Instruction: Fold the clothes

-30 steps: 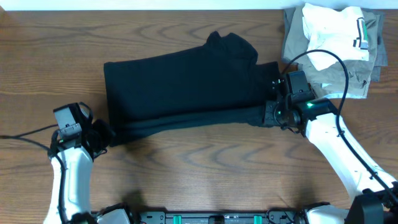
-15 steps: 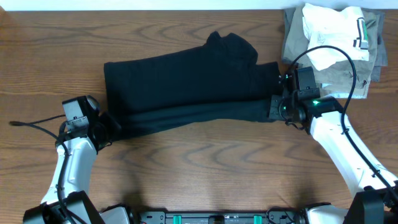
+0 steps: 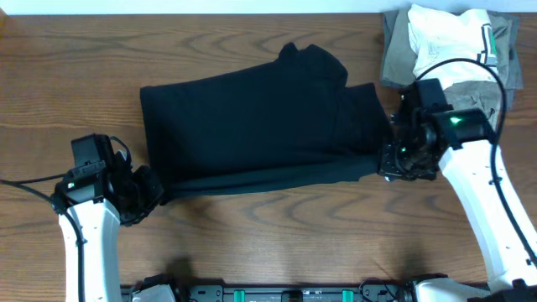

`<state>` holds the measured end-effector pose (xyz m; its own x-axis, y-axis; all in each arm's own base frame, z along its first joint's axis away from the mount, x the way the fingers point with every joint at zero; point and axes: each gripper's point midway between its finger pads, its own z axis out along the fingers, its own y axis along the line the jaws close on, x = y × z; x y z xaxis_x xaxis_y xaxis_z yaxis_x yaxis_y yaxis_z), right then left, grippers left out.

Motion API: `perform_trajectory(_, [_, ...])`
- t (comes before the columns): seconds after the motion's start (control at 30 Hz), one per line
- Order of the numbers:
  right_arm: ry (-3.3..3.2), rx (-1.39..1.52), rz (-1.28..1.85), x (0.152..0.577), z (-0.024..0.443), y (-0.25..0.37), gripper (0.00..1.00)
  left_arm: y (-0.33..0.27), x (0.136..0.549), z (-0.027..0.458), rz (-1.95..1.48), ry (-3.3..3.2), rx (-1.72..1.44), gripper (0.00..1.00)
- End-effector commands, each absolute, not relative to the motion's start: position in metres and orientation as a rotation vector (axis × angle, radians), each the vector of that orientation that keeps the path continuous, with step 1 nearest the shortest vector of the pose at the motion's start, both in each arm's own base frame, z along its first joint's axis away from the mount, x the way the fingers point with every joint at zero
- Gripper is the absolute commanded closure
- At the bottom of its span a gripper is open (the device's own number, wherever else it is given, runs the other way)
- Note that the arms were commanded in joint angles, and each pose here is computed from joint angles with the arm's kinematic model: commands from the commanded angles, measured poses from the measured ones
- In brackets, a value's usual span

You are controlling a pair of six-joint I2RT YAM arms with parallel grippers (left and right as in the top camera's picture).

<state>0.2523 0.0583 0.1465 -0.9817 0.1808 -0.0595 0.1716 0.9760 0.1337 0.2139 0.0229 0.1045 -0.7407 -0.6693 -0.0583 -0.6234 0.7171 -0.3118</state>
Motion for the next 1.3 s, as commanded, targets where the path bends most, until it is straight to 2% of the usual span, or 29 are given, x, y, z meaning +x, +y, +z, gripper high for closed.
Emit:
perform_trajectory(0.0, [3.071, 0.314, 0.186, 0.244, 0.154, 0.052, 0.99, 0.020, 0.207, 0.110, -0.414, 2.791, -0.995, 0.94])
perform_trajectory(0.37, [3.117, 0.345, 0.254, 0.220, 0.165, 0.050, 0.99, 0.012, 0.180, 0.108, -0.410, 2.907, -1.009, 0.94])
perform_trajectory(0.47, [3.119, 0.339, 0.246, 0.221, 0.163, 0.048, 0.99, 0.023, 0.180, 0.106, -0.313, 2.903, -1.009, 0.94])
perform_trajectory(1.27, [2.858, 0.226, 0.275, 0.345, 0.122, 0.051, 0.99, 0.063, 0.285, 0.083, -0.237, 2.657, -0.881, 0.94])
